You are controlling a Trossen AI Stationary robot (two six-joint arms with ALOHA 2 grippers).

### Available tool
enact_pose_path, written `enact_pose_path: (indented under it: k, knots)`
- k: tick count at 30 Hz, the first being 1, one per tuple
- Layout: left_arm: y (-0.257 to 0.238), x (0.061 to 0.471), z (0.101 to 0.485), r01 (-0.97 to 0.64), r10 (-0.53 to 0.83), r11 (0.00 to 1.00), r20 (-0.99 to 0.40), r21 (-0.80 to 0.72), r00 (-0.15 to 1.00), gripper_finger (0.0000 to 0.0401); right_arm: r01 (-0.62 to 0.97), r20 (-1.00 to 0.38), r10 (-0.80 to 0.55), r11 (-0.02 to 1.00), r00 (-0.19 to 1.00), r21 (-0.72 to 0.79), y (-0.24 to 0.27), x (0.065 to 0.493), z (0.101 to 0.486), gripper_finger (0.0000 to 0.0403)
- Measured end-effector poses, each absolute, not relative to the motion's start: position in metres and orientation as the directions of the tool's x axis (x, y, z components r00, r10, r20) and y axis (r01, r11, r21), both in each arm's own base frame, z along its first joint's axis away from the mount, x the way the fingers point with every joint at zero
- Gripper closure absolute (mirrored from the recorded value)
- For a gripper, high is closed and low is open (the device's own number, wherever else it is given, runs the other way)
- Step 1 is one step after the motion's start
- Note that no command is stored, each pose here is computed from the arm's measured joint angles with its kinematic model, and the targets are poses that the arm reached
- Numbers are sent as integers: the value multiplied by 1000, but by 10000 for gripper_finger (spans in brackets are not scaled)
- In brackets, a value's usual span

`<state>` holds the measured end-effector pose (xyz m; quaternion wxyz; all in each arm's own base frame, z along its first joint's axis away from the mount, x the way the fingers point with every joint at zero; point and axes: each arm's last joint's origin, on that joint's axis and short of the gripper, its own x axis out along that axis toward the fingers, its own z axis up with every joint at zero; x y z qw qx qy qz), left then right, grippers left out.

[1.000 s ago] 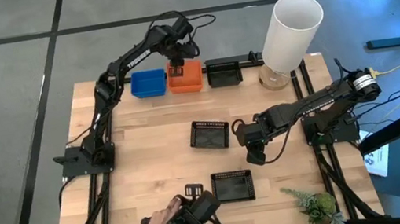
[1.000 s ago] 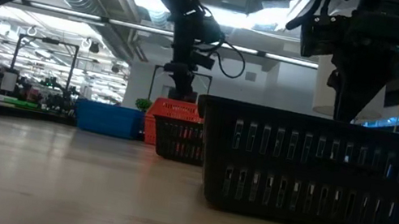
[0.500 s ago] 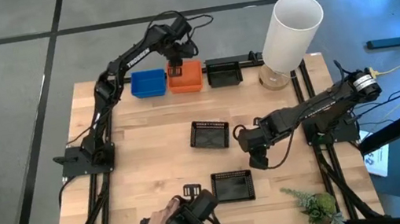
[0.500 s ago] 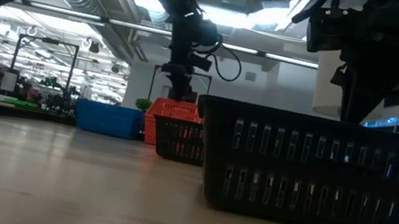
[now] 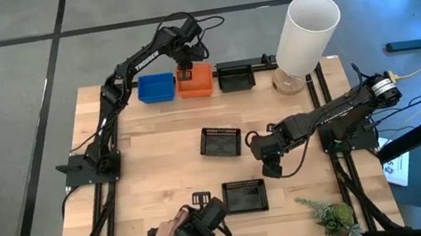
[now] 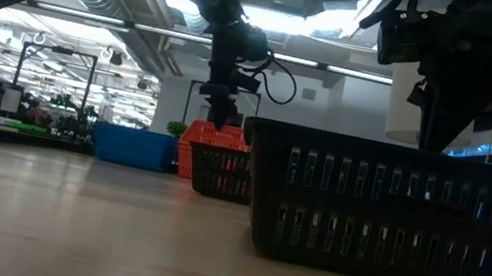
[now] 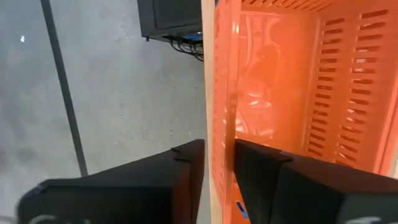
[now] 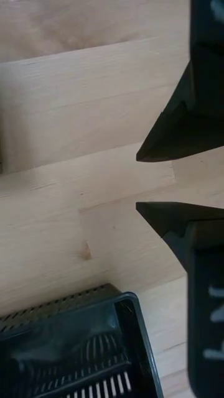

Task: Stack baskets by color
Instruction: Stack the bottom orange bin on the stacked orange bins

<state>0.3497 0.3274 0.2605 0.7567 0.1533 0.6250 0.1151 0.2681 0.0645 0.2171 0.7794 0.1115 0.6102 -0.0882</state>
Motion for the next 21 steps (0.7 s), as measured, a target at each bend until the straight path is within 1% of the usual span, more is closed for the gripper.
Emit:
enact_pose_path:
  k: [2,4,5,15,19,21]
  knots:
    - [328,349,260,13,365,927,-911,374,192,350,274,-971,-1,959,240,66,65,268,217,289]
    - [329,349,261,10,367,926,-910,376,192,381,275,-971,-1,959,240,66,65,268,217,289]
    - [329,349,261,8,370,926,-909,378,194,390,275,-971,-1,959,240,66,65,268,217,289]
    - [328,348,265,10,370,925,-909,379,194,399,273,-971,-2,960,240,66,65,268,217,289]
    - [327,347,284,16,390,915,-895,402,215,399,272,-971,-2,960,240,65,65,268,217,289]
    - [326,344,295,15,376,920,-895,391,239,400,273,-971,-2,960,240,66,65,268,217,289]
